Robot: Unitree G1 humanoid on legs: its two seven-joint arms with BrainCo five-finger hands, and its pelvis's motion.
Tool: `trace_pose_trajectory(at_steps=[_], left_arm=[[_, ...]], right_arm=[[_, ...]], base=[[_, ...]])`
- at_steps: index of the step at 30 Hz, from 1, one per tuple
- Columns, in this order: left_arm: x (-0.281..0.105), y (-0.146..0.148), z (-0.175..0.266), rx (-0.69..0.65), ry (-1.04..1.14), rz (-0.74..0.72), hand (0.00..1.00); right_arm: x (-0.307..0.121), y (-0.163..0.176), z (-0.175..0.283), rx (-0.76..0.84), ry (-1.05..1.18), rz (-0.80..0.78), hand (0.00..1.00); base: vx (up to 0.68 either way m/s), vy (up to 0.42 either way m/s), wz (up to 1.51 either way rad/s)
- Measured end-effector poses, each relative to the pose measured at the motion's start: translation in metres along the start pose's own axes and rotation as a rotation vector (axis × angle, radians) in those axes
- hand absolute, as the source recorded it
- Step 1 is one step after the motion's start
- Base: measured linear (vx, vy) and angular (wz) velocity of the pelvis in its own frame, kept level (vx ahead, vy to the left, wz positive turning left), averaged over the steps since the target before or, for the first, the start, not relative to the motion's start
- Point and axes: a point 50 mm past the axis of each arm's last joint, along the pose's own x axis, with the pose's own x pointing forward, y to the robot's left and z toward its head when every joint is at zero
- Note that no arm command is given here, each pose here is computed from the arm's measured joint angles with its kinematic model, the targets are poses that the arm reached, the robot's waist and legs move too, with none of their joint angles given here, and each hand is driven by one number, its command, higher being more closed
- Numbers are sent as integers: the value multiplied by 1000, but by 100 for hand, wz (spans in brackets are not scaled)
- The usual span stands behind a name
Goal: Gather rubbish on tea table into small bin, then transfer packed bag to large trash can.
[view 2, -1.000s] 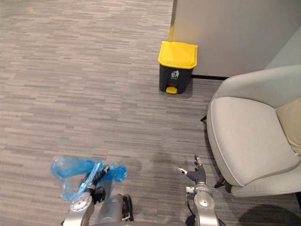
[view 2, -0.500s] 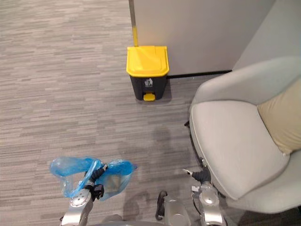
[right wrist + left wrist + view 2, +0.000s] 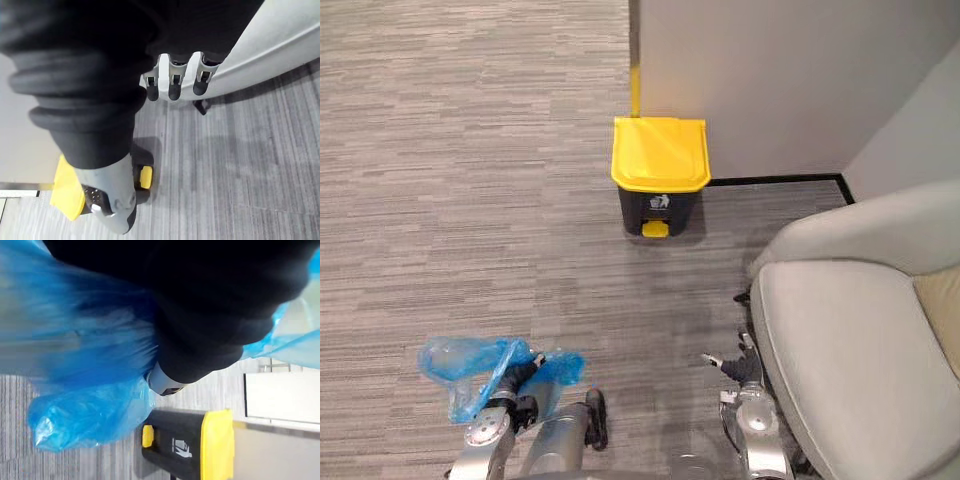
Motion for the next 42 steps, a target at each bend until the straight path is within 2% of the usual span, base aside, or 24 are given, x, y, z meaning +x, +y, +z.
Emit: trace_pose_trajectory(at_steps=[12,16,21,26,32,37,42], left_arm=[[3,3,3,51,-9,-13,100],[11,-9,8,27,-19,-37,100],[5,-19,9,-19,-33,-46,100],[2,-17,6,-18,-26,-41,100],[8,-11,3,12,-1,-36,100],[6,2,0,48,12,-15,100],[1,-1,-12,55,57,-31,100]], right_arm=[[-1,5,-10,-45,43,27,0],[5,-4,-8,-65,46,6,0],[-10,-5,-8,-42,12,-4,0],[-9,-2,-2,-4,-12,-9,0],[-8,0,-21,17,87,-26,0],[3,4,-5,22,35,-16,0],[2,2,-17,3,91,-15,0]], base=[[344,-45,6],[387,-216,13],[254,-130,33],[232,49,2],[286,170,-4],[143,70,-30],[89,40,-26]])
